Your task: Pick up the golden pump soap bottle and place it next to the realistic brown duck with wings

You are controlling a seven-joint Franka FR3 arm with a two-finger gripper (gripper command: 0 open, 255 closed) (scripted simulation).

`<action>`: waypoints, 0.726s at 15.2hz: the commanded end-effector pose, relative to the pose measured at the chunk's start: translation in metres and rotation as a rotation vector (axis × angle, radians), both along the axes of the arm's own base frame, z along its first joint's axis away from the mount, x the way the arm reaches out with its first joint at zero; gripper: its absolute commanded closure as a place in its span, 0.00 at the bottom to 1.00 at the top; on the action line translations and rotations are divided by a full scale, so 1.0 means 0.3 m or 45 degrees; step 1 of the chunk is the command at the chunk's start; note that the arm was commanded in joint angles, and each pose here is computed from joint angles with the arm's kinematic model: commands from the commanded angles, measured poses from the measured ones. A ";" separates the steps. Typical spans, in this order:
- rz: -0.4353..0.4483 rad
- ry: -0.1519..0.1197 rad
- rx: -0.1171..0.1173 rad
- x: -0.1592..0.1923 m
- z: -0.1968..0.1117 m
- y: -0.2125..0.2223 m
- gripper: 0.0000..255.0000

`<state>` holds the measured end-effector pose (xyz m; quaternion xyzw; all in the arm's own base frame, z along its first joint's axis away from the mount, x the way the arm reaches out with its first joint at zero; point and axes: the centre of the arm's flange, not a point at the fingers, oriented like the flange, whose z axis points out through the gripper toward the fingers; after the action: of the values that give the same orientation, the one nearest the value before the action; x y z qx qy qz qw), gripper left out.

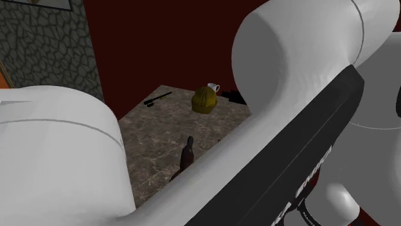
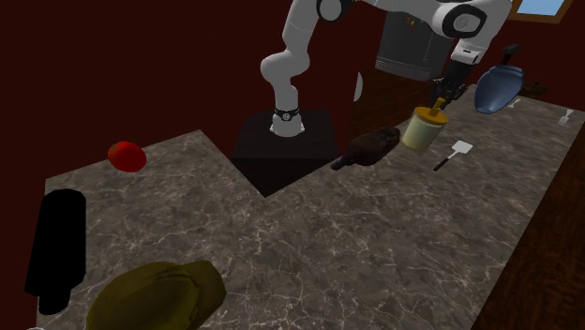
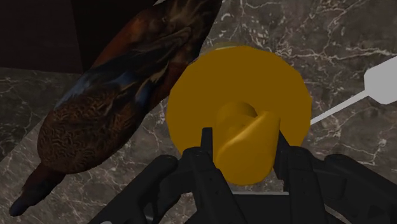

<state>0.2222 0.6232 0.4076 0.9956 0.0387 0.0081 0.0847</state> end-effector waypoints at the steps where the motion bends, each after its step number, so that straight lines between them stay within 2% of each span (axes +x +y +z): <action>1: -0.001 0.000 -0.002 0.000 -0.039 0.000 1.00; 3: -0.001 0.000 -0.002 0.000 -0.076 0.000 1.00; 10: -0.001 0.000 -0.002 0.000 -0.076 0.000 1.00; 11: -0.001 0.000 -0.002 0.000 -0.076 0.000 0.00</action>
<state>0.2221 0.6231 0.3845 0.9956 0.0384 0.0081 0.0857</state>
